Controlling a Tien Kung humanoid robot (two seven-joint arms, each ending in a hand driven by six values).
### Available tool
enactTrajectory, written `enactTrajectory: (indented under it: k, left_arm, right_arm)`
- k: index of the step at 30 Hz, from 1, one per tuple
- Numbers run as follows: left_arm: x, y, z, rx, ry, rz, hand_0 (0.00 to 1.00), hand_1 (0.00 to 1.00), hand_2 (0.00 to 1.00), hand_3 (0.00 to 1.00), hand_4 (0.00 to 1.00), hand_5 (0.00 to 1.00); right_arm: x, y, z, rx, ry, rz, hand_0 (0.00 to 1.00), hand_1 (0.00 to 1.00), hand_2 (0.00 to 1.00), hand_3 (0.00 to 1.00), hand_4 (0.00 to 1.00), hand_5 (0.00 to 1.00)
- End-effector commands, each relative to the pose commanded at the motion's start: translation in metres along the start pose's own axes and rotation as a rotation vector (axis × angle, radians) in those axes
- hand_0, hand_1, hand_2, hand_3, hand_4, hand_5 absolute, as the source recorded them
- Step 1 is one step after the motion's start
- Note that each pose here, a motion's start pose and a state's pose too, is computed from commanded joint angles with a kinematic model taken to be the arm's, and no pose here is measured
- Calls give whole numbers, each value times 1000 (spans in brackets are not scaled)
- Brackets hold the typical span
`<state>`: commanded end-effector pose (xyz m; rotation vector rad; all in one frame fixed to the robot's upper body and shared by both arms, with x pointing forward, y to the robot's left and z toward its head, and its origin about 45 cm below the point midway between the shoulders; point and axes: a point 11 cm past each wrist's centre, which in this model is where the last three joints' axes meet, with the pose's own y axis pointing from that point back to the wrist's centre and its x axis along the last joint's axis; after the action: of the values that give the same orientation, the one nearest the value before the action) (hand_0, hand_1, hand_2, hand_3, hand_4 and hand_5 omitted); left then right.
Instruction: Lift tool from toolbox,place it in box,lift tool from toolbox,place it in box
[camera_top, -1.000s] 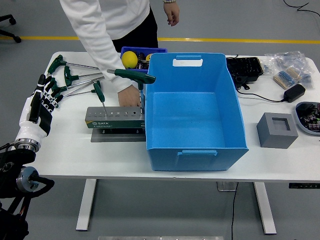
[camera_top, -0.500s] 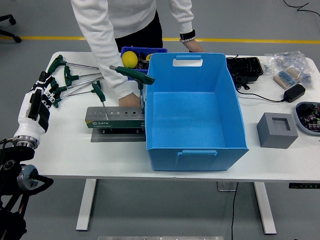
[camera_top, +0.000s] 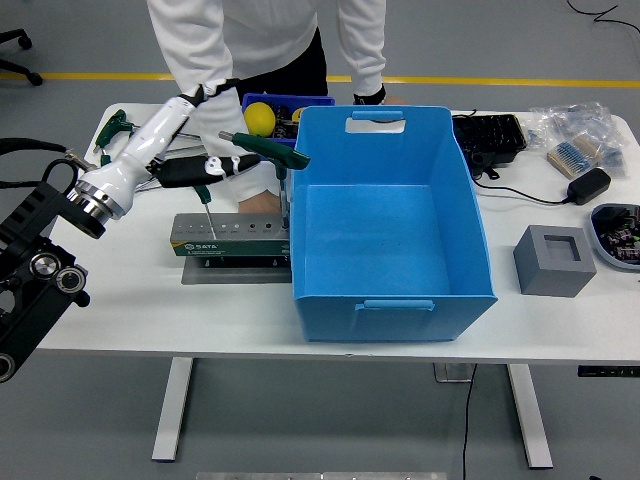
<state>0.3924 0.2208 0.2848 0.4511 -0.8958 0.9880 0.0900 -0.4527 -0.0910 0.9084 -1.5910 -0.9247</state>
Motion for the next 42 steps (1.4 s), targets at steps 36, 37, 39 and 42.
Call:
enactTrajectory:
  k: [36, 37, 39, 42]
  left_arm:
    - [-29, -76, -12, 63, -559, -181, 636, 529, 502, 617, 998, 555]
    - [-28, -77, -13, 66, -563, -174, 636, 529, 502, 617, 998, 555]
    - [-27, -78, -15, 73, -566, -161, 636, 529, 502, 617, 998, 555]
    - [-24, -81, -20, 93, -575, -145, 505, 423, 415, 539, 998, 608]
  right_arm:
    - [-1, 0, -3, 1, 14, -2, 698, 700, 750, 603, 833, 725]
    - [-1, 0, -3, 2, 13, -2, 698, 700, 750, 603, 833, 725]
    - [-1, 0, -4, 3, 12, -1, 698, 700, 750, 603, 833, 725]
    - [0, 1, -6, 7, 10, 1, 700, 700, 750, 603, 833, 725]
